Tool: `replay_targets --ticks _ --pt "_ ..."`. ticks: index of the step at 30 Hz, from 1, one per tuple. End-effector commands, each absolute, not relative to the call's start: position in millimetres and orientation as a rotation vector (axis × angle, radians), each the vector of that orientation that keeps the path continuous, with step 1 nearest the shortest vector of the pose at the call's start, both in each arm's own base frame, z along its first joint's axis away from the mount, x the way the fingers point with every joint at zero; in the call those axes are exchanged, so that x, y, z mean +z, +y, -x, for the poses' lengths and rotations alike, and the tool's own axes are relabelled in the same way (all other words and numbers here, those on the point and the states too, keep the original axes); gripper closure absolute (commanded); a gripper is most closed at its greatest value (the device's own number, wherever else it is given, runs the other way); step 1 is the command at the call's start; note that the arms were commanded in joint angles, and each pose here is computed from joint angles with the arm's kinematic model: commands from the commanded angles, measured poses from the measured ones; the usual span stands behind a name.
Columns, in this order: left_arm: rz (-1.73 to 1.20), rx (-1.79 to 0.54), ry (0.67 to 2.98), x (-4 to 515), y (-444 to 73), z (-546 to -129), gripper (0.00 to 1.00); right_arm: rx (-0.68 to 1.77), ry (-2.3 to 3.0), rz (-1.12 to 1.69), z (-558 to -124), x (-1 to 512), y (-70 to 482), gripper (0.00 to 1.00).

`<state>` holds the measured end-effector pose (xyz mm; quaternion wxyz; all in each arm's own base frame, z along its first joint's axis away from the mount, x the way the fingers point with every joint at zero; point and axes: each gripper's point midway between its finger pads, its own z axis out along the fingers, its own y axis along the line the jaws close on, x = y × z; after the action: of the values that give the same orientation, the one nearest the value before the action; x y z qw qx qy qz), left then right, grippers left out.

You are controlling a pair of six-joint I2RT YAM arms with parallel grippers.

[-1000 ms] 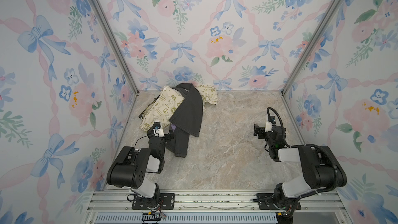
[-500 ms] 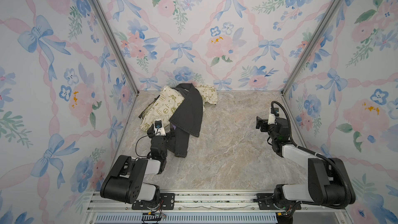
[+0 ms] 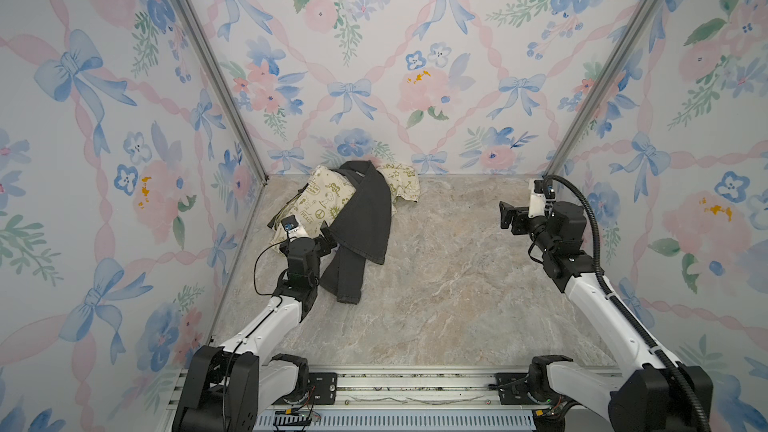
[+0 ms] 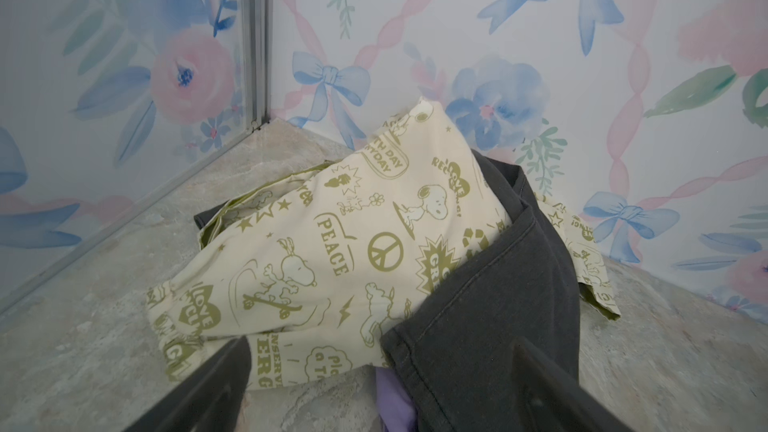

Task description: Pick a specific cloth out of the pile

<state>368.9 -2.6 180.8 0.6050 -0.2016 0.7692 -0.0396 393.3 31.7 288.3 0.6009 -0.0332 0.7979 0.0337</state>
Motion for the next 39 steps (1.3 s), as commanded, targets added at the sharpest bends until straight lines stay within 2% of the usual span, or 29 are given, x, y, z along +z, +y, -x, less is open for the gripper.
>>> replay_targets --ticks 1,8,13,17,19,21,29,34,39 --pt "0.593 -0.24 1.939 142.4 -9.2 -366.1 0.04 0.118 2.013 0.047 -381.9 274.8 32.2 0.03" --pt "0.69 -0.417 2.022 114.3 -11.6 -377.1 0.14 0.191 2.016 -0.12 -384.1 282.9 21.8 0.03" --pt "0.737 -0.516 2.074 98.8 -17.6 -386.4 0.3 0.304 2.055 -0.043 -381.6 278.5 47.3 0.03" --pt "0.798 -0.61 2.094 82.9 -22.0 -390.2 0.35 0.328 2.086 0.032 -380.2 275.5 67.8 0.03" --pt "0.808 -0.641 2.108 77.2 -25.2 -393.1 0.44 0.33 2.091 0.049 -381.7 275.0 75.1 0.03" --pt "0.81 -0.669 2.127 72.2 -29.2 -397.3 0.49 0.338 2.098 0.067 -383.2 274.5 82.4 0.03" --pt "0.851 -0.742 2.129 61.1 -35.0 -412.0 0.55 0.368 2.119 0.135 -385.1 272.9 105.9 0.03" --pt "0.882 -0.799 2.149 48.7 -40.2 -418.4 0.66 0.372 2.124 0.14 -385.5 271.3 108.6 0.03" --pt "0.909 -0.828 2.153 42.1 -42.7 -423.2 0.67 0.374 2.125 0.143 -386.1 270.7 109.2 0.03"
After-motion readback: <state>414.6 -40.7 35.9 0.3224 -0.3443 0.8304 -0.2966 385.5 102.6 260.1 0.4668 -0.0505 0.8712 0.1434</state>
